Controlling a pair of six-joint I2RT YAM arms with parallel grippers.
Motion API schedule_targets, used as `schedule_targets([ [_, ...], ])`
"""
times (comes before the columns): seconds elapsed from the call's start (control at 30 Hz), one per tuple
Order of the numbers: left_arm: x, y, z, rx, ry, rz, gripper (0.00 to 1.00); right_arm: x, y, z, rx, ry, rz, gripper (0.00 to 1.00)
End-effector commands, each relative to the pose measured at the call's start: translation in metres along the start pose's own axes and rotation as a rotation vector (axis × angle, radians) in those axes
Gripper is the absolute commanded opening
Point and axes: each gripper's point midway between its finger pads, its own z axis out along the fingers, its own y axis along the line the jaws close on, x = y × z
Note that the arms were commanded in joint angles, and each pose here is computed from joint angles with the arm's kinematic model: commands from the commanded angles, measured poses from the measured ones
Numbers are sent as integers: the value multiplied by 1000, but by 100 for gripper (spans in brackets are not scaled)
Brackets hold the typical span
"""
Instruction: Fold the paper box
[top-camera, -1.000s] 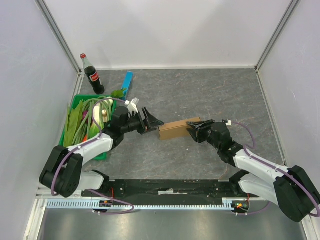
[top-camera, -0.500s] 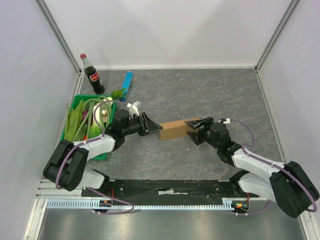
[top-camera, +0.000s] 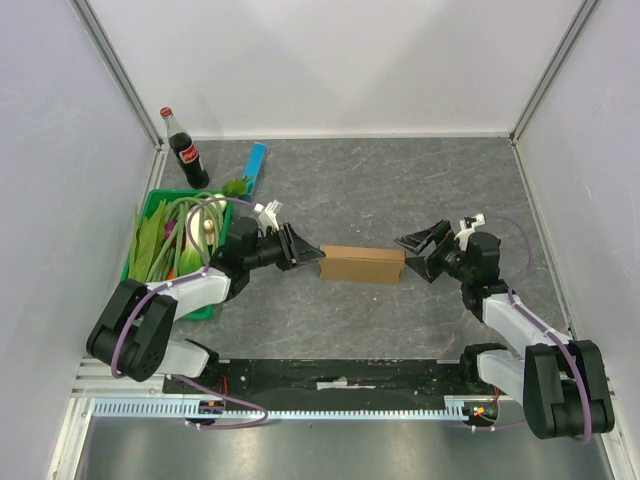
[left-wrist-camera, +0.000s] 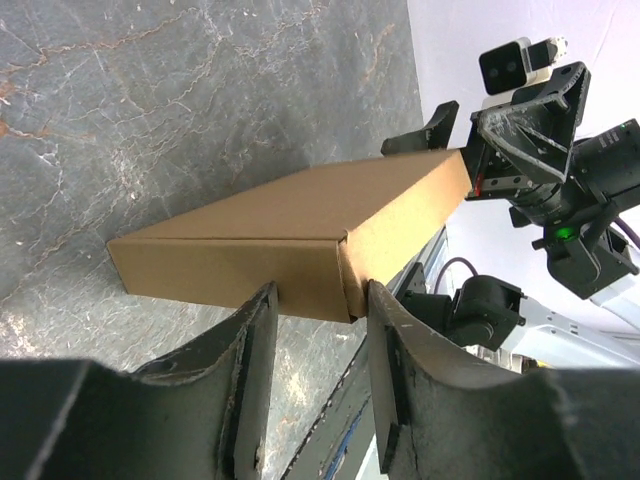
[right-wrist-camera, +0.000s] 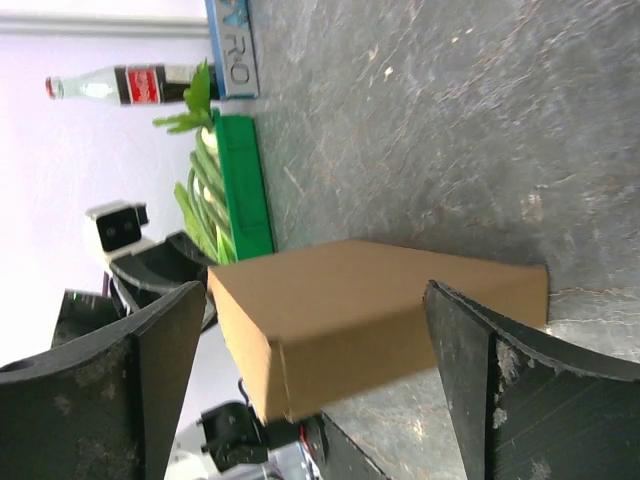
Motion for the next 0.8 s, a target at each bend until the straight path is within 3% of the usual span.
schedule_targets([
  [0.0, 23, 49, -3, -174, 70, -11, 43, 14, 26, -7, -144, 148, -125, 98],
  [0.2, 23, 47, -2, -169, 71, -19, 43, 19, 23, -5, -150, 181, -97, 94],
  [0.27, 23, 46, -3, -168, 70, -16, 43, 19, 12, -6, -82, 183, -153, 95],
  [0.33, 23, 47, -4, -175, 71, -15, 43, 5, 0, -12, 18, 124, -329, 98],
  [0.4, 22, 45, -5, -175, 69, -8, 43, 4, 2, -23, 68, 119, -368, 98],
  [0.7, 17, 39, -4, -168, 66, 4, 43, 16, 6, -38, 58, 141, -338, 97],
  [0.77, 18, 40, -5, -170, 68, 3, 43, 16, 8, -39, 55, 136, -329, 93],
])
